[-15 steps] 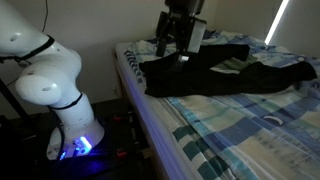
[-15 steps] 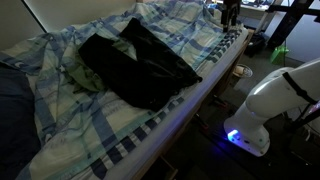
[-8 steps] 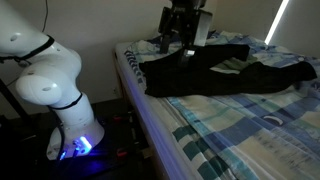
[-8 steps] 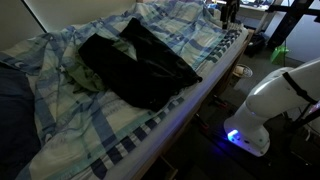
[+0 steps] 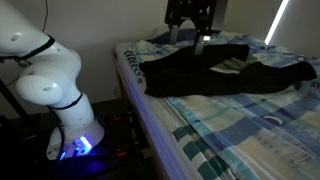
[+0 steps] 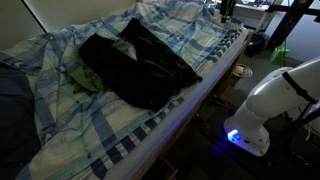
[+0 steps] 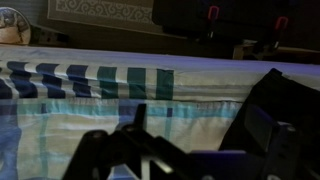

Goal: Fold the black trousers in half

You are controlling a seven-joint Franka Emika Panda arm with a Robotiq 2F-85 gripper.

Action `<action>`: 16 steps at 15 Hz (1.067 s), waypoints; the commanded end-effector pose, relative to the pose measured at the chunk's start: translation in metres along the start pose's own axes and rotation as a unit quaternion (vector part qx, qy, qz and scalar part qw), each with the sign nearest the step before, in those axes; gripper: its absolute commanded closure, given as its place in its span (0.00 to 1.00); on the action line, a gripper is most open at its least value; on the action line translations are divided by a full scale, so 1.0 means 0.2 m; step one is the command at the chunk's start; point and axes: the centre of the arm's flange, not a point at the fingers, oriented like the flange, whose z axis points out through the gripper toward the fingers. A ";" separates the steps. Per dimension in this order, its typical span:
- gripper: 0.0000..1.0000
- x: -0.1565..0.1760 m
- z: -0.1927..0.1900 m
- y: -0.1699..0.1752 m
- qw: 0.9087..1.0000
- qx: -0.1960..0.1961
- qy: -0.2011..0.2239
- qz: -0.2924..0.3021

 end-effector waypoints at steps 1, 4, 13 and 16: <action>0.00 0.00 0.00 0.00 1.000 0.000 0.000 0.000; 0.00 0.05 0.03 0.00 1.000 0.017 0.026 -0.001; 0.00 0.68 0.20 -0.03 0.987 0.099 0.129 0.020; 0.00 0.64 0.26 -0.06 0.989 0.093 0.117 0.019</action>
